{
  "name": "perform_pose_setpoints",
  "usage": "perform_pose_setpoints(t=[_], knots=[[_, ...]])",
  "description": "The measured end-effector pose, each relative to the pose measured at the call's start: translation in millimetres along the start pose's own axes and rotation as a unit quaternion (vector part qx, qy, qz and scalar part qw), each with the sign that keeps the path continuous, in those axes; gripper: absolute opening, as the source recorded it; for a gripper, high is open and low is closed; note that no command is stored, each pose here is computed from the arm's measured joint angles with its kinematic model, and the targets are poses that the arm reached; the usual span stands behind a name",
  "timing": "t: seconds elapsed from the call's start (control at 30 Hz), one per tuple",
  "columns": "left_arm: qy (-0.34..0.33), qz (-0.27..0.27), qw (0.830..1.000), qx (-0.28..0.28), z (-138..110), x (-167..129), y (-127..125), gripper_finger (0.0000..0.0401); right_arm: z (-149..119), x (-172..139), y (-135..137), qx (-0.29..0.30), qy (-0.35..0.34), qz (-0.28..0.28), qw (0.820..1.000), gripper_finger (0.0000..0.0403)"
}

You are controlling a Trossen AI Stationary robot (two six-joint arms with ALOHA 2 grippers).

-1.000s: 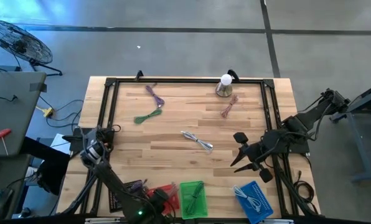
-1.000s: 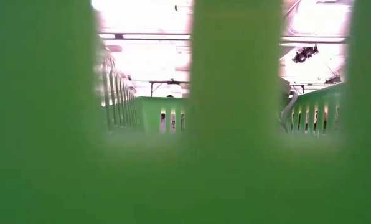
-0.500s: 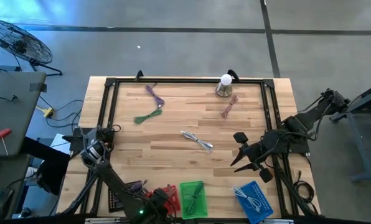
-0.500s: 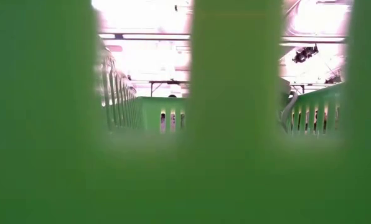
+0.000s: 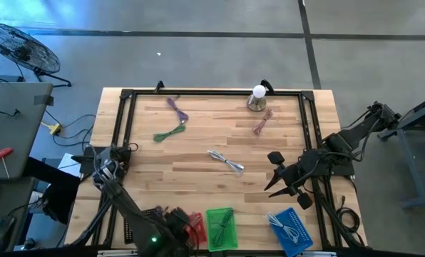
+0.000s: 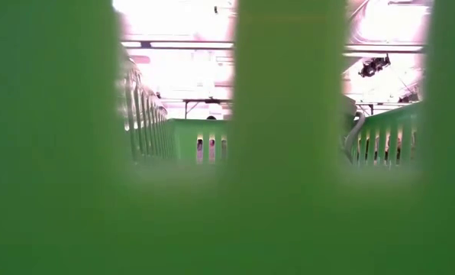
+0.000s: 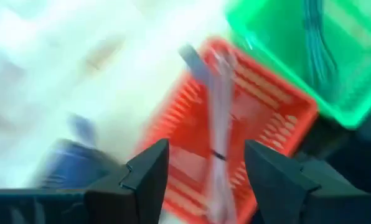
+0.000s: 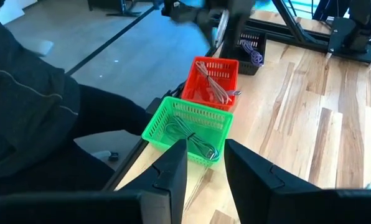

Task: Pick & Place USB Port
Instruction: Put the green charger cable into the green bin

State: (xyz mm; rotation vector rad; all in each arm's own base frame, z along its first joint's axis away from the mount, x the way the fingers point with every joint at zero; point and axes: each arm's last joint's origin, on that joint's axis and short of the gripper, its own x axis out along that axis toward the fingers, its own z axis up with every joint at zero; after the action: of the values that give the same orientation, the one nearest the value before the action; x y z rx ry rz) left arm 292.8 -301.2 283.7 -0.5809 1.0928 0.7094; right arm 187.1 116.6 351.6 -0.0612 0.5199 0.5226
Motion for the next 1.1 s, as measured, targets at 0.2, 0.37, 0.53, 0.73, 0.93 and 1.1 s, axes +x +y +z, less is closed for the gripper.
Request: perform_pose_setpoints(t=[0.2,0.37,0.53,0.73,0.93,1.1], knots=[[-0.102,-0.013,0.989,0.103,53.0,-26.4,12.7,0.0186,-1.2,-0.3,-0.1,0.000,0.006,0.000,1.000,0.0098],[-0.118,0.032,0.977,0.175,116.6,-18.9,31.7,0.0186,-1.7,-0.6,-0.1,0.010,0.010,-0.001,1.000,0.0098],[-0.111,0.087,0.969,0.202,191.5,-3.6,61.4,0.0186,-2.5,-0.7,-0.8,0.014,0.013,-0.010,1.000,0.0098],[-0.046,0.138,0.967,0.208,271.6,26.6,113.1,0.0186,-4.3,-0.8,-2.2,0.019,0.021,-0.034,0.999,0.0098],[0.061,0.142,0.969,0.191,324.4,65.0,173.6,0.0185,-11.0,1.5,-4.4,0.021,0.037,-0.063,0.997,0.0098],[0.131,0.167,0.963,0.165,347.7,96.4,227.6,0.0185,-20.7,7.0,-6.2,0.018,0.053,-0.081,0.995,0.0098]])
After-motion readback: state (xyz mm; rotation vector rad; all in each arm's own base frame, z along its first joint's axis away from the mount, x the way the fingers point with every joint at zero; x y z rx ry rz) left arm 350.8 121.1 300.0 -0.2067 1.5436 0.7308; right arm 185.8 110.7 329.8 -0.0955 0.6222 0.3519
